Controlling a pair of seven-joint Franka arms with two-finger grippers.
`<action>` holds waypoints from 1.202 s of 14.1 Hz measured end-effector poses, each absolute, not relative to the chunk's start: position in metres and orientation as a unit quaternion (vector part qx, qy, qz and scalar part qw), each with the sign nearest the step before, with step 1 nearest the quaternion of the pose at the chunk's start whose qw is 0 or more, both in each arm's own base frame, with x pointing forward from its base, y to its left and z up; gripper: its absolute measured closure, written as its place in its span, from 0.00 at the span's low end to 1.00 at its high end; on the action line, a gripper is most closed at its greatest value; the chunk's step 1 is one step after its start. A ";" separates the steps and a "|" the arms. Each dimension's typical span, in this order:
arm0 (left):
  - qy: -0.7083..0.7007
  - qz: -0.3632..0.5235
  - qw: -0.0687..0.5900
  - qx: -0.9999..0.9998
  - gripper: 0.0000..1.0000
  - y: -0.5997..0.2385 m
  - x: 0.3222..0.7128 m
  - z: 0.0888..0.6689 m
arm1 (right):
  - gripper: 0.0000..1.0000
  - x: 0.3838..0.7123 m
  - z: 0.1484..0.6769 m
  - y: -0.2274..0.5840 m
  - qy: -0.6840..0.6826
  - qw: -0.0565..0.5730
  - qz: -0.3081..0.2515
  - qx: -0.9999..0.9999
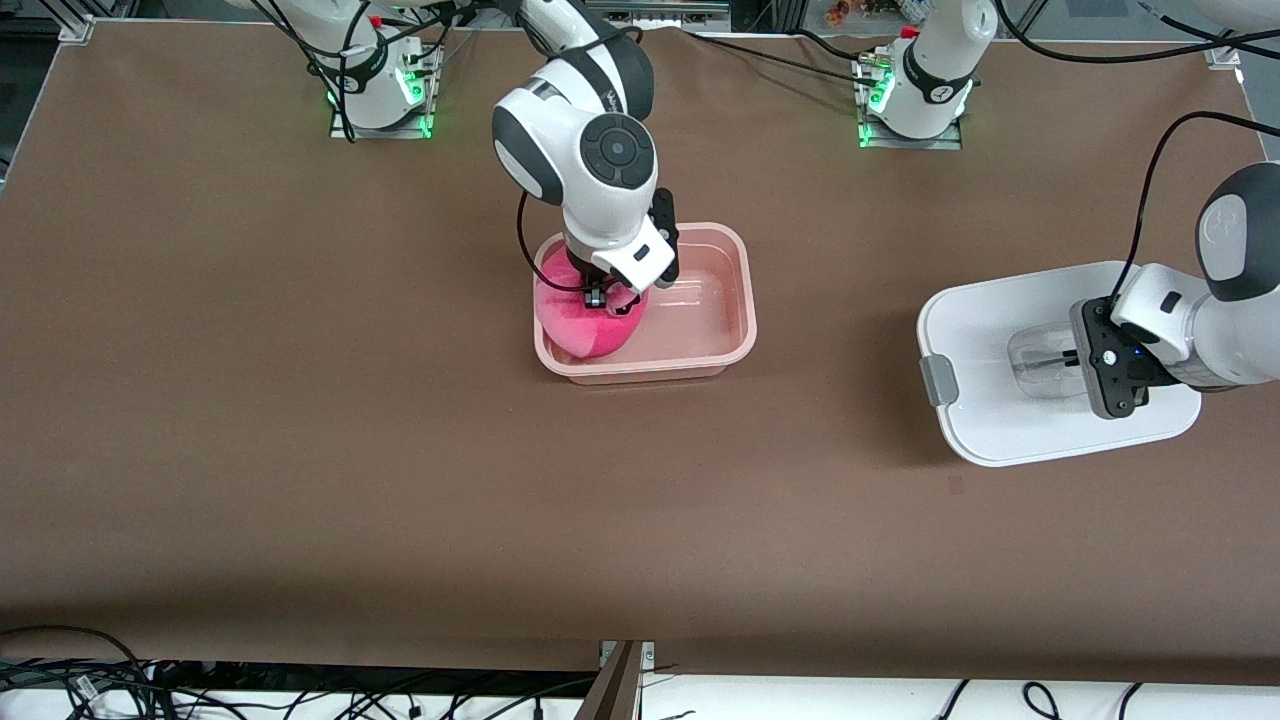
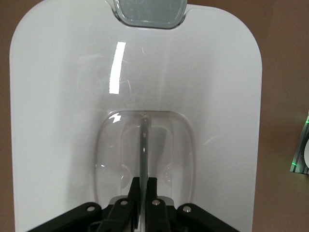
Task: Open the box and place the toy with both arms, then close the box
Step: 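Lower the pink plush into the pink box with the right gripper, then open the right gripper and withdraw while the left gripper carries the lid over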
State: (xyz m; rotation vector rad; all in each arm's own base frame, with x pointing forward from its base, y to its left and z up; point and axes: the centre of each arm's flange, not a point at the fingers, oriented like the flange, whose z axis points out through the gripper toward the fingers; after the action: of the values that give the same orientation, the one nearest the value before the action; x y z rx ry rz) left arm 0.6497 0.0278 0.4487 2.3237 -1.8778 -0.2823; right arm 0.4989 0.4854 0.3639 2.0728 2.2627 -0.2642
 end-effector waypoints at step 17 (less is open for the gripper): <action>-0.628 -0.094 0.071 0.769 0.93 0.023 0.650 0.448 | 0.00 0.498 0.314 0.532 0.674 0.012 -0.007 0.739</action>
State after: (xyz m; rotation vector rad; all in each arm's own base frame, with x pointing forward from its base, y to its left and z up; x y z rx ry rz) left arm 0.6498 0.0225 0.4485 2.3129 -1.8882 -0.2818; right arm 0.4982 0.5317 0.3137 2.3034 2.1000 -0.0216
